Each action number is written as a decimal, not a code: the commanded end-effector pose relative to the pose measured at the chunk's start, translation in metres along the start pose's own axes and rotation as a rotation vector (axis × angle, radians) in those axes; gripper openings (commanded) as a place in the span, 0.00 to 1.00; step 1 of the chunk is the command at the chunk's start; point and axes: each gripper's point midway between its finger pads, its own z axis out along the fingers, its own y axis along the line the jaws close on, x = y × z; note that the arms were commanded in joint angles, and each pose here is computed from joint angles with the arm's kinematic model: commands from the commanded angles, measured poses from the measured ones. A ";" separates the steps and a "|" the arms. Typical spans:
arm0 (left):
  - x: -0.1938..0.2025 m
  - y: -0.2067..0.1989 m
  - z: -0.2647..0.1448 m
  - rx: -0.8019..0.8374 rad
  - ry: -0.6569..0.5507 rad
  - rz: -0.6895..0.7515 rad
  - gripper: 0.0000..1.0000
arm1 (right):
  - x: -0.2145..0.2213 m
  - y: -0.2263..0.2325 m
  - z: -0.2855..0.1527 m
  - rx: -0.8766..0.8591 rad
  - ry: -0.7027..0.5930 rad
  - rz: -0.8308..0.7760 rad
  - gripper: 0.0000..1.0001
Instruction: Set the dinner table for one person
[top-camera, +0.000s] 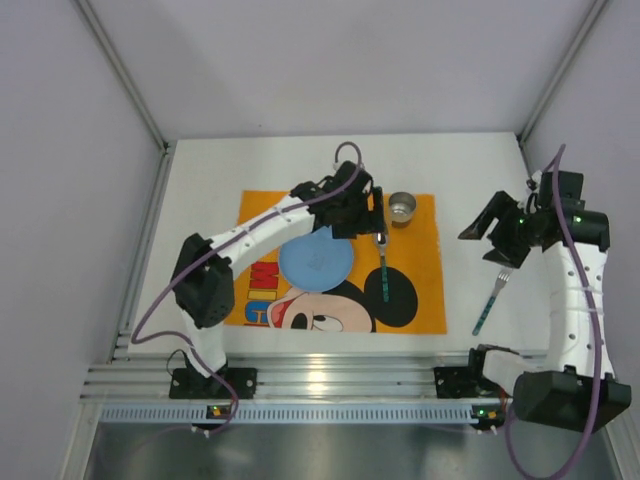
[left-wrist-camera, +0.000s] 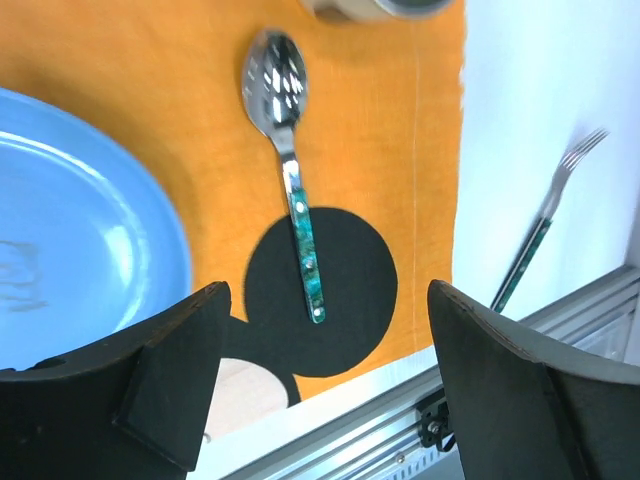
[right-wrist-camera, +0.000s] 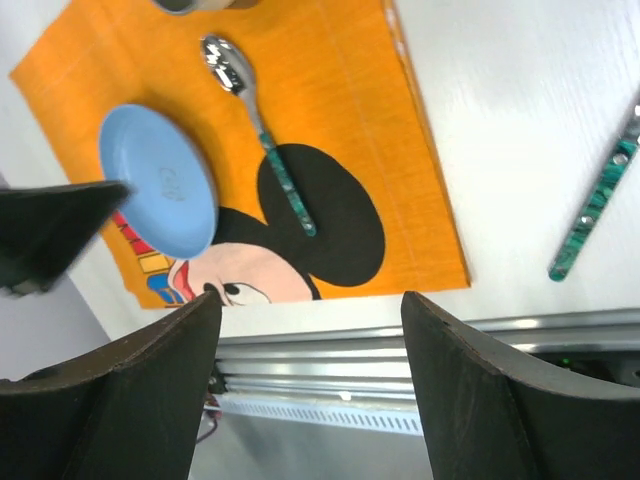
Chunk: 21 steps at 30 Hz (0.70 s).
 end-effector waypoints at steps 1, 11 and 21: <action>-0.046 0.013 -0.060 0.040 -0.146 0.008 0.85 | -0.009 -0.026 0.015 0.106 -0.012 0.032 0.73; -0.055 0.098 -0.063 0.019 -0.100 -0.042 0.84 | -0.007 -0.101 0.051 0.336 0.029 0.274 0.72; -0.081 0.160 -0.084 0.042 -0.107 -0.109 0.84 | -0.017 -0.183 0.094 0.603 0.075 0.273 0.58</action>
